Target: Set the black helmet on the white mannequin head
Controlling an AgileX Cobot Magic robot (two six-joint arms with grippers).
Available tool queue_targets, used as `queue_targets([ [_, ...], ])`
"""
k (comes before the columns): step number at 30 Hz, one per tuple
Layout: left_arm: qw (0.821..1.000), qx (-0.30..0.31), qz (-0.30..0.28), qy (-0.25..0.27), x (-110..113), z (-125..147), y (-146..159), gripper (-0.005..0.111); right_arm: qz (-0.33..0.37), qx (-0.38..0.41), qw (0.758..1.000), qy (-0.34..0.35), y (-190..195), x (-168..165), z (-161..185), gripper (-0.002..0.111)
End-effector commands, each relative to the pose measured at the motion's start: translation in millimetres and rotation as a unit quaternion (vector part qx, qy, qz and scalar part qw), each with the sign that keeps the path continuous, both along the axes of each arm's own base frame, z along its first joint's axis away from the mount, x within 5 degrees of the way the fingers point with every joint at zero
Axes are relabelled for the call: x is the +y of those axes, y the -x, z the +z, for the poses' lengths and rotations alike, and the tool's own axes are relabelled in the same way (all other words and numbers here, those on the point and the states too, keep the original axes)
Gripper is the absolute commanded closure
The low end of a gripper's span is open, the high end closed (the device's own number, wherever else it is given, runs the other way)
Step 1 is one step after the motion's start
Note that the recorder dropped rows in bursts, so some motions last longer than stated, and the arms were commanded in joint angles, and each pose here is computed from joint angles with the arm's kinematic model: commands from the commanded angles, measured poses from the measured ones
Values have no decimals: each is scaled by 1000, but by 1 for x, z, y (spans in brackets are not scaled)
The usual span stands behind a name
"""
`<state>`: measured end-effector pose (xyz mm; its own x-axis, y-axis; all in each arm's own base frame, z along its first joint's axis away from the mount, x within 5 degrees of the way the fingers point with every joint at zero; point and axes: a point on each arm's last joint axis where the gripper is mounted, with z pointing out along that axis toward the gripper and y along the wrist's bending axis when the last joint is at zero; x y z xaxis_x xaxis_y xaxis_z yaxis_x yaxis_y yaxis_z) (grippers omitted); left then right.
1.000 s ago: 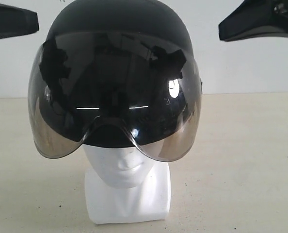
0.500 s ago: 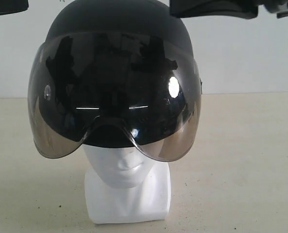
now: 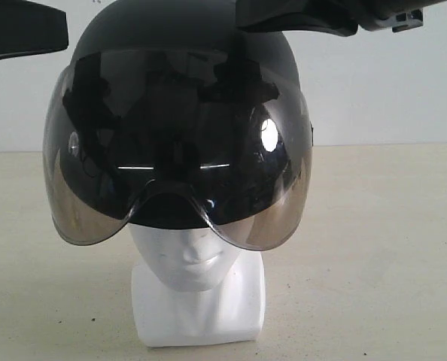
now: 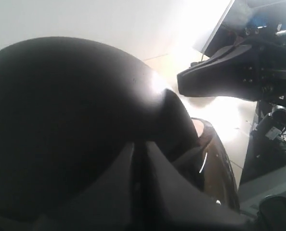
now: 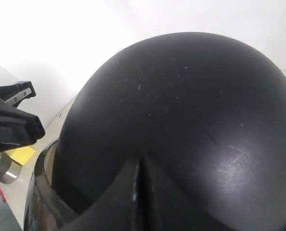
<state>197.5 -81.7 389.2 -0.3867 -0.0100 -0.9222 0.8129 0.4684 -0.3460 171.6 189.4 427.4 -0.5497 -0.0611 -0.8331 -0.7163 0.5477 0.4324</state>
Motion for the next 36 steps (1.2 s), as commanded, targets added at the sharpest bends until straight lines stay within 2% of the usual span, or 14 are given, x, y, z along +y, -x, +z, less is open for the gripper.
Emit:
queue_targets([
  [1, 1000, 16, -24, 3, -3, -4, -2, 102, 6, 14, 1000, 11, -1, 2, -5, 108],
  [6, 998, 30, -58, 7, -5, -5, 3, 102, 30, 47, 998, 38, 5, 3, -13, 108],
  [10, 998, 39, -55, 8, -5, -9, 2, 102, 42, 59, 996, 51, 8, 2, -15, 108],
  [21, 993, 107, -51, 3, -4, -57, 6, 102, 61, 80, 992, 74, 12, 1, -20, 108],
  [25, 992, 117, -50, 2, -4, -66, 8, 102, 63, 87, 991, 75, 13, 1, -20, 108],
  [33, 992, 107, -60, 3, -4, -61, 14, 102, 69, 95, 989, 88, 15, 0, -23, 108],
  [36, 995, 69, -56, 45, -5, -40, 16, 102, 67, 100, 989, 91, 15, 0, -26, 108],
])
